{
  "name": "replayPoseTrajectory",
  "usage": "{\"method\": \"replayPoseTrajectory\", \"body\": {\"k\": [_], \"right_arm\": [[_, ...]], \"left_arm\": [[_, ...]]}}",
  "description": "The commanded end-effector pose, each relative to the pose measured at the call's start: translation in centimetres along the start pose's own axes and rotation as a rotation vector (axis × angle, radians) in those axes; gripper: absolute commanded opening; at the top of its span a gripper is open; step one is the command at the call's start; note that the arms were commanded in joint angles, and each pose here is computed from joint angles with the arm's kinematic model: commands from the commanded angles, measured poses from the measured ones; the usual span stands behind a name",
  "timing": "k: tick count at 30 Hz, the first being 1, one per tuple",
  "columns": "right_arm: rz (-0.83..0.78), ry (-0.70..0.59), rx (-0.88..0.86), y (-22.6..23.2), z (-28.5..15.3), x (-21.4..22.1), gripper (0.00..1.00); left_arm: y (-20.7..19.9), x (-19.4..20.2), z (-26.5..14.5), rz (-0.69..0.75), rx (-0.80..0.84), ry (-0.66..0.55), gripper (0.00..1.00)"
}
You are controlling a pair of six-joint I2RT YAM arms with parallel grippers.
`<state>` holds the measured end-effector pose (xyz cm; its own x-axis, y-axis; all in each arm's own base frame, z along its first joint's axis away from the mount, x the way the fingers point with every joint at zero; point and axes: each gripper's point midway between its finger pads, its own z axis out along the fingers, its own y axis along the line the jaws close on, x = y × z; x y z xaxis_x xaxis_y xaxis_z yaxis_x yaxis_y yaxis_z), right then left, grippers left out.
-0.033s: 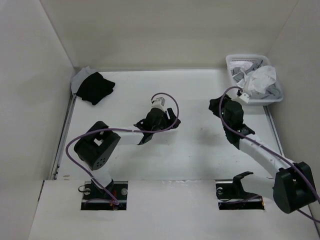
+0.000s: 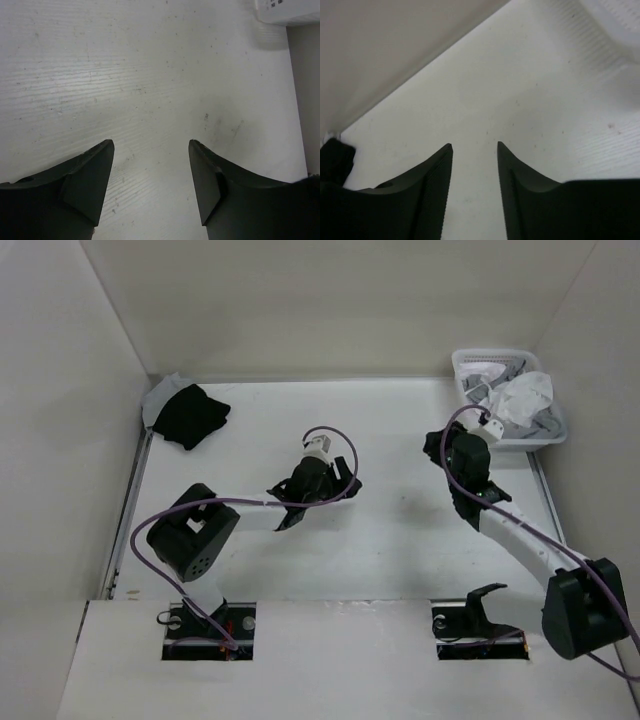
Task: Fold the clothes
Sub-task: Grab the tank top from the pile
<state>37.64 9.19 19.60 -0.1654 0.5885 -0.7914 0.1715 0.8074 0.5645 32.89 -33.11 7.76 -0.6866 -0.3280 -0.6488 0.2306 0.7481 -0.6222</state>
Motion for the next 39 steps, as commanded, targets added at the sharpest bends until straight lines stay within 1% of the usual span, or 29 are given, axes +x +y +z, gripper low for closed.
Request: {"method": "replayPoseTrajectory", "body": {"k": [1,3,4,5,7,8,9,10,11,12,13,14,15,17,19,21,25,29,34,36,39], "right_arm": [[-0.016,-0.146,0.091,-0.8,3.2,-6.7,0.37],[-0.011,-0.175,0.169,-3.2,6.0,-9.8,0.15],[-0.010,-0.189,0.202,-4.3,7.0,-10.9,0.09],[-0.004,-0.201,0.243,-5.8,8.2,-12.2,0.03],[-0.004,-0.212,0.324,-8.4,9.7,-13.8,0.00],[-0.003,-0.209,0.383,-10.7,11.0,-14.9,0.00],[-0.009,-0.195,0.414,-12.0,11.8,-15.2,0.00],[-0.023,-0.164,0.478,-14.5,13.4,-15.7,0.01],[-0.027,-0.157,0.490,-15.0,13.7,-15.7,0.02],[-0.047,-0.125,0.534,-16.9,15.2,-15.7,0.09],[-0.058,-0.110,0.549,-17.5,15.7,-15.7,0.12],[-0.070,-0.089,0.568,-18.4,16.6,-15.6,0.18],[-0.081,-0.070,0.593,-19.5,17.6,-15.6,0.27],[-0.087,-0.057,0.620,-21.1,18.8,-15.9,0.38],[-0.083,-0.068,0.620,-21.9,19.7,-16.7,0.46],[-0.085,-0.046,0.590,-22.3,21.2,-16.8,0.49],[-0.095,0.000,0.537,-22.4,24.2,-15.9,0.52],[-0.070,-0.011,0.503,-22.3,25.9,-15.6,0.52],[-0.059,-0.004,0.509,-22.9,27.5,-15.2,0.51],[-0.054,0.006,0.520,-23.3,27.8,-14.8,0.49],[-0.024,0.003,0.498,-23.2,28.7,-14.5,0.31]], "left_arm": [[-2.8,-1.4,-1.4,0.037,0.106,-0.051,0.60],[-2.5,-1.3,-1.6,0.052,0.102,-0.057,0.60],[-2.6,-1.3,-1.6,0.056,0.105,-0.059,0.59],[-2.6,-1.5,-1.9,0.064,0.108,-0.067,0.58],[-2.8,-1.8,-2.2,0.080,0.117,-0.085,0.51],[-2.9,-2.0,-2.4,0.084,0.127,-0.098,0.48],[-2.8,-2.1,-2.5,0.084,0.130,-0.106,0.47],[-2.8,-2.2,-2.6,0.083,0.130,-0.108,0.47],[-2.7,-2.2,-2.6,0.083,0.129,-0.109,0.47],[-2.6,-2.4,-2.6,0.080,0.127,-0.110,0.47],[-2.6,-2.3,-2.5,0.078,0.127,-0.108,0.47],[-2.4,-2.3,-2.4,0.074,0.124,-0.104,0.47],[-2.2,-2.4,-2.4,0.071,0.122,-0.104,0.47],[-2.0,-2.3,-2.3,0.067,0.117,-0.102,0.48],[-1.7,-2.3,-2.1,0.067,0.113,-0.104,0.48],[-1.4,-2.3,-1.9,0.062,0.108,-0.100,0.48],[-1.7,-2.2,-1.9,0.060,0.120,-0.093,0.49],[-2.4,-1.5,-1.7,0.067,0.143,-0.081,0.49],[-1.9,-1.1,-1.2,0.046,0.137,-0.060,0.49],[-1.6,-1.2,-1.0,0.041,0.133,-0.059,0.49],[-1.3,-1.5,-1.0,0.034,0.127,-0.065,0.49]]}}
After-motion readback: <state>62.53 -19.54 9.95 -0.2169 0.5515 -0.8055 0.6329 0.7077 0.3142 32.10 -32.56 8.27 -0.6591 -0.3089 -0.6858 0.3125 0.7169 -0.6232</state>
